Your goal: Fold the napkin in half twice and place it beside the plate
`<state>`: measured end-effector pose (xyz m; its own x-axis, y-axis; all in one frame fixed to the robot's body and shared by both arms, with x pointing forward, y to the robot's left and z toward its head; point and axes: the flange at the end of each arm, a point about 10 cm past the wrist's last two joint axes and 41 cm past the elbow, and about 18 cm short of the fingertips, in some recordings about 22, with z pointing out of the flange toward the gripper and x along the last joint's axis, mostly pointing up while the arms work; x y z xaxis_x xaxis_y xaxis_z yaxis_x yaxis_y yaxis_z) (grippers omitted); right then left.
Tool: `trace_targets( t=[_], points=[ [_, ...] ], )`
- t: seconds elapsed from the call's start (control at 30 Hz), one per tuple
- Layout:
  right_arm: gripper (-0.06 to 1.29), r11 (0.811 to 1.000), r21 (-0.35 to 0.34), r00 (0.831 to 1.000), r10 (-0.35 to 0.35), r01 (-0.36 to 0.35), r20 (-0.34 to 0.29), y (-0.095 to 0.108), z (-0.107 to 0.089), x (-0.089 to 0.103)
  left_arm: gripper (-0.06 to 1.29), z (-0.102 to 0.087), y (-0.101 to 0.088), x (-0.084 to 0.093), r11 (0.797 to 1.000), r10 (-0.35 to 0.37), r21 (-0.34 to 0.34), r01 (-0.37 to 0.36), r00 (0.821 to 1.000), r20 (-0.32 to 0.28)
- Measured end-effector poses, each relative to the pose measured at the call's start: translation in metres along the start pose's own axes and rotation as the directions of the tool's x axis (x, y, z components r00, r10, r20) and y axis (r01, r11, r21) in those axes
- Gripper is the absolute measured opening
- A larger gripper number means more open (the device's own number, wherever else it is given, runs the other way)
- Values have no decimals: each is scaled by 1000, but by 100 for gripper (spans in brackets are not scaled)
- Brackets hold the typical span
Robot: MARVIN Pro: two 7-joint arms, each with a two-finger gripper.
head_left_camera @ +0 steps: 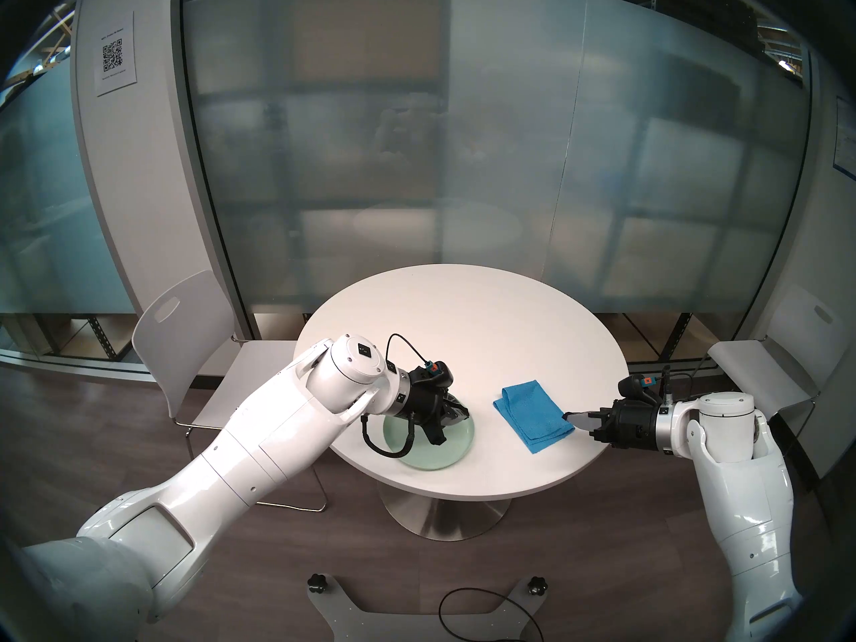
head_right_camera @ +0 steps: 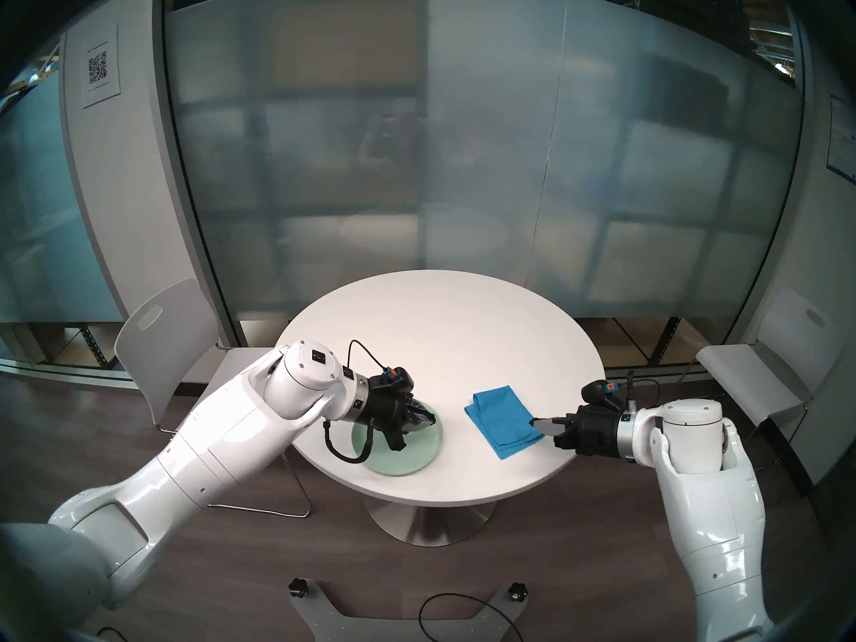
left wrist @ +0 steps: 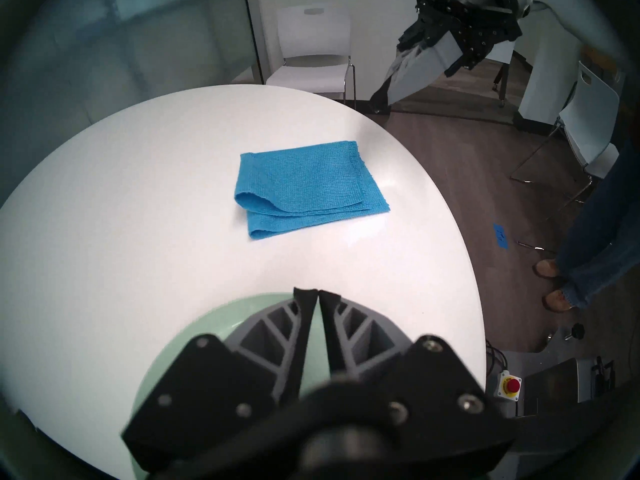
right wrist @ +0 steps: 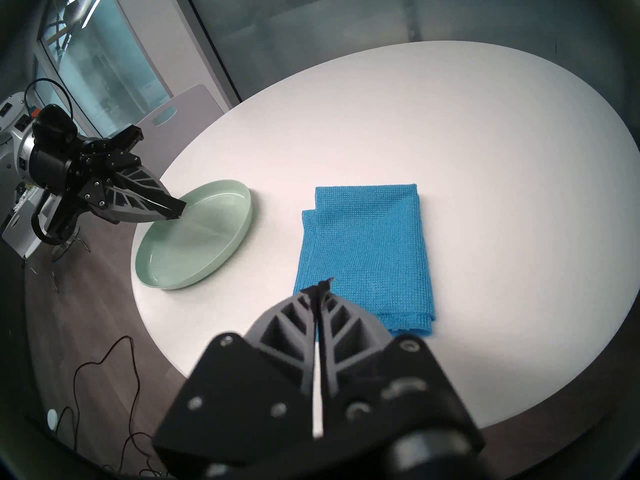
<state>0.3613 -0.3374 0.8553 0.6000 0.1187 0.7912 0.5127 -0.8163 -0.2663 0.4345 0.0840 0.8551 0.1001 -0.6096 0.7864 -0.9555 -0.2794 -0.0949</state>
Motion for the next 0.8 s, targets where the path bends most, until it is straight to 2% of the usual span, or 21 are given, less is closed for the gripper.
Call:
trace_targets(
  t=[0.3,0.8],
  points=[
    [4,999,-30,999,-20,18,-45,-13,-3,-1,25,-21,8,3,998,-43,49,45,998,-40],
    [7,999,-52,997,-12,8,-72,-22,-5,-5,25,-26,13,2,993,-77,84,82,995,-60]
  ],
)
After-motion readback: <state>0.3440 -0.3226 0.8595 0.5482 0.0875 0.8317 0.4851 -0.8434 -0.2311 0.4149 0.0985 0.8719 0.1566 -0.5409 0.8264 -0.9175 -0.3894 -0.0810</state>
